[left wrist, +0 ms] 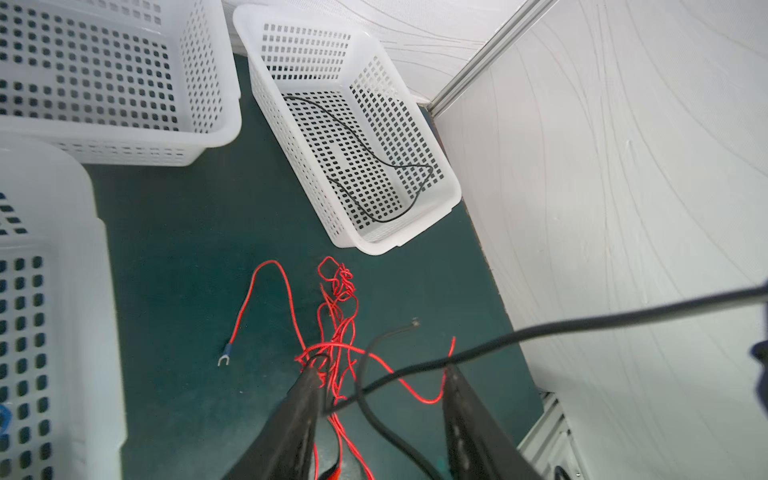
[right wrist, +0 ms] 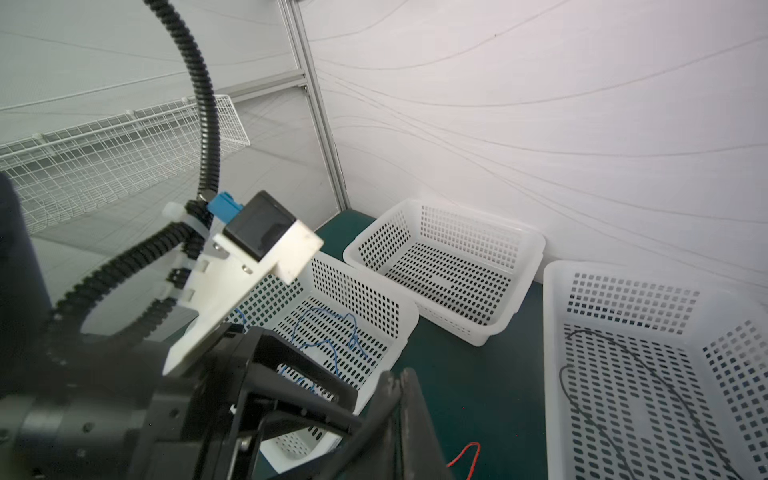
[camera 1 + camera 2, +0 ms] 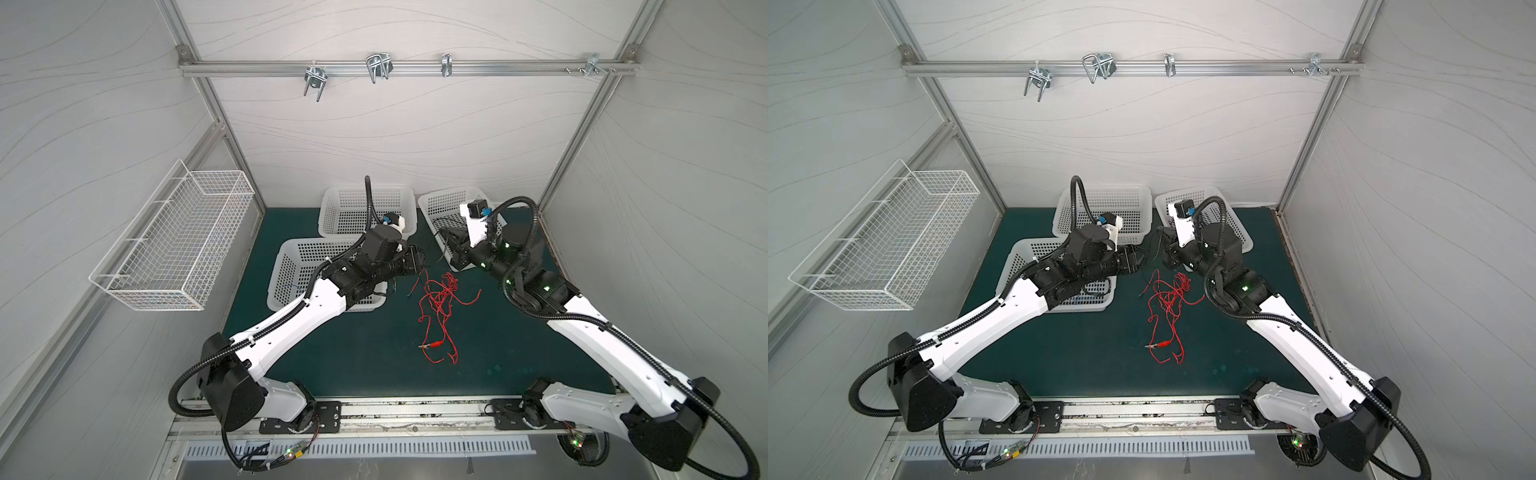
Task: Untangle the cables
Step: 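Carry the black wire up over the farthest basket with the right gripper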
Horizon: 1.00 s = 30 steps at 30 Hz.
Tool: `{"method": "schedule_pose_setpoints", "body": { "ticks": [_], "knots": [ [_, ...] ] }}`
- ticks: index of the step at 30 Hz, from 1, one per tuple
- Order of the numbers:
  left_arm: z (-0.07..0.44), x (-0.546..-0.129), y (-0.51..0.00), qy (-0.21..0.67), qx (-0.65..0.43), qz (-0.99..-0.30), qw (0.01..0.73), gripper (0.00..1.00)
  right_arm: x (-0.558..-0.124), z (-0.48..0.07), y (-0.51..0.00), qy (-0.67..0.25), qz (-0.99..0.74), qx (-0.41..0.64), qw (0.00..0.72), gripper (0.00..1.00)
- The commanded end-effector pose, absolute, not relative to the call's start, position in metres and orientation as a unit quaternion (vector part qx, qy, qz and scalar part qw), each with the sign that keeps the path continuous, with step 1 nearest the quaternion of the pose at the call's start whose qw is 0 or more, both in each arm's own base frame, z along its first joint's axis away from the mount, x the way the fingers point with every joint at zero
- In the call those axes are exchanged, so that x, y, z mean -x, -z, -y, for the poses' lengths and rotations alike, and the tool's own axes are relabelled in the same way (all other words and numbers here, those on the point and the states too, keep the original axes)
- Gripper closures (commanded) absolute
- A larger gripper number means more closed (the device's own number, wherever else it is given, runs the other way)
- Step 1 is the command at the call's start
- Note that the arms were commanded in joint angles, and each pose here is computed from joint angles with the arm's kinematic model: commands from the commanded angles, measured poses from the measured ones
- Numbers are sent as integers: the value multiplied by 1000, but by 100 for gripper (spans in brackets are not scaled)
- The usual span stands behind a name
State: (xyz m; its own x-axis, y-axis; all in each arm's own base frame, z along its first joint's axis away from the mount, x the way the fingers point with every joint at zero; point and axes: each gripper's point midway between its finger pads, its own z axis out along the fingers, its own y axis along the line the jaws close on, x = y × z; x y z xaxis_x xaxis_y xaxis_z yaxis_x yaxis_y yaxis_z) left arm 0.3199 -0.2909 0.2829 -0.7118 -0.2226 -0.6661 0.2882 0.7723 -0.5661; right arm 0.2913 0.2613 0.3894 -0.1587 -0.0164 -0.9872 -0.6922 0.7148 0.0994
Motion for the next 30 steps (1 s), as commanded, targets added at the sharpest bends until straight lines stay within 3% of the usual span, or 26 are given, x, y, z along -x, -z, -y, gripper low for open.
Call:
{"method": "schedule_pose_setpoints", "body": {
  "ticks": [1,7,19,30],
  "knots": [
    [281,-318,-300,341,-12,-849,404,39,-298,-254,-404,-257,-702,248,616,100],
    [266,-310,-300,331,-3,-848,413,27,-319,-242,-420,-230,-707,226,629,100],
    [238,-298,-290,295,17,-857,422,24,-370,-191,-464,-184,-702,152,671,100],
    [230,-294,-276,281,29,-866,412,24,-438,-158,-467,-137,-698,113,694,100]
  ]
}}
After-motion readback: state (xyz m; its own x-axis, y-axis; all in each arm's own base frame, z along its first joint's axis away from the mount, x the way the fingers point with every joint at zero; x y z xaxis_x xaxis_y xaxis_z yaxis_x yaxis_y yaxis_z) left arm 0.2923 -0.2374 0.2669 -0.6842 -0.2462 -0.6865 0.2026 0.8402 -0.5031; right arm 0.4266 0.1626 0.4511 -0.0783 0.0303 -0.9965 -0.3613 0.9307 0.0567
